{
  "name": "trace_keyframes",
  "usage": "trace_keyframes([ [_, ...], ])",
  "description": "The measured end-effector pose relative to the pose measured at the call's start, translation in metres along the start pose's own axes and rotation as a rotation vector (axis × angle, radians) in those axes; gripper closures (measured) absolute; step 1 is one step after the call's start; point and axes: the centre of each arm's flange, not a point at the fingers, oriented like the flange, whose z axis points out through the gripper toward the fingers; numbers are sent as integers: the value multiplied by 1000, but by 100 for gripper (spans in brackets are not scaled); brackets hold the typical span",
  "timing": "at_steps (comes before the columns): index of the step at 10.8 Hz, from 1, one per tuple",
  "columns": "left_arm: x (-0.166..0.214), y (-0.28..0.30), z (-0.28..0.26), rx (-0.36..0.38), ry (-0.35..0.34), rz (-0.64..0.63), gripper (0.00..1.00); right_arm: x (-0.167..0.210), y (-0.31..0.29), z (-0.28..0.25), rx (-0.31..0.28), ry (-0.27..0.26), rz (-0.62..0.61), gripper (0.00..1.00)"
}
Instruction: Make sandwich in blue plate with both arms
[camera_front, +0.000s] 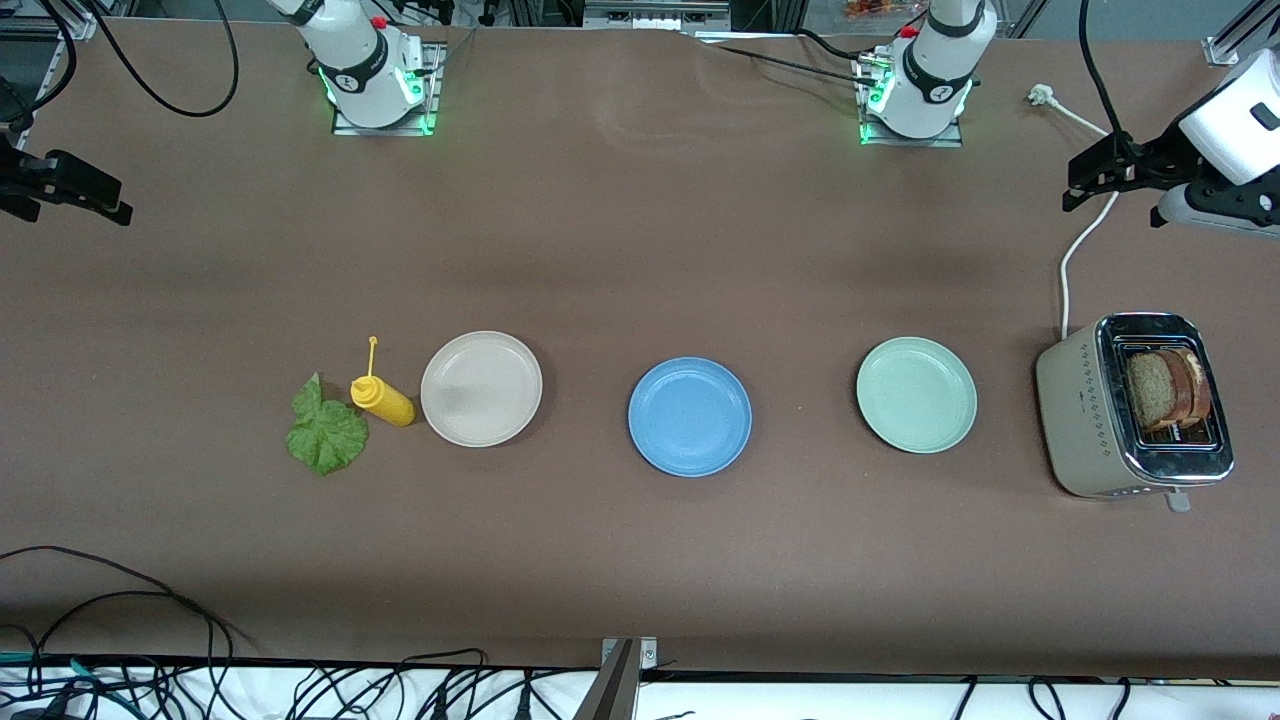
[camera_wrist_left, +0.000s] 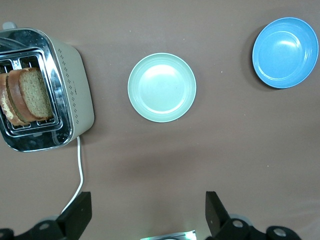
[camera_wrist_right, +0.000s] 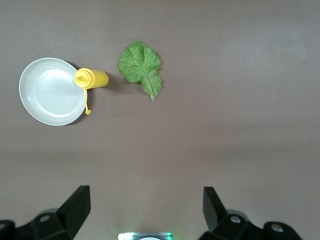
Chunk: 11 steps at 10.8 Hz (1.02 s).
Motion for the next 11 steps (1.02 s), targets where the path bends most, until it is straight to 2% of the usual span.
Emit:
trace_keyframes([
  [8,-2,1,3,-3,-26,1,0,0,0,0,0,0,0,0],
  [11,5,-9,18,-10,-60,-15,0,0,0,0,0,-1,0,0],
])
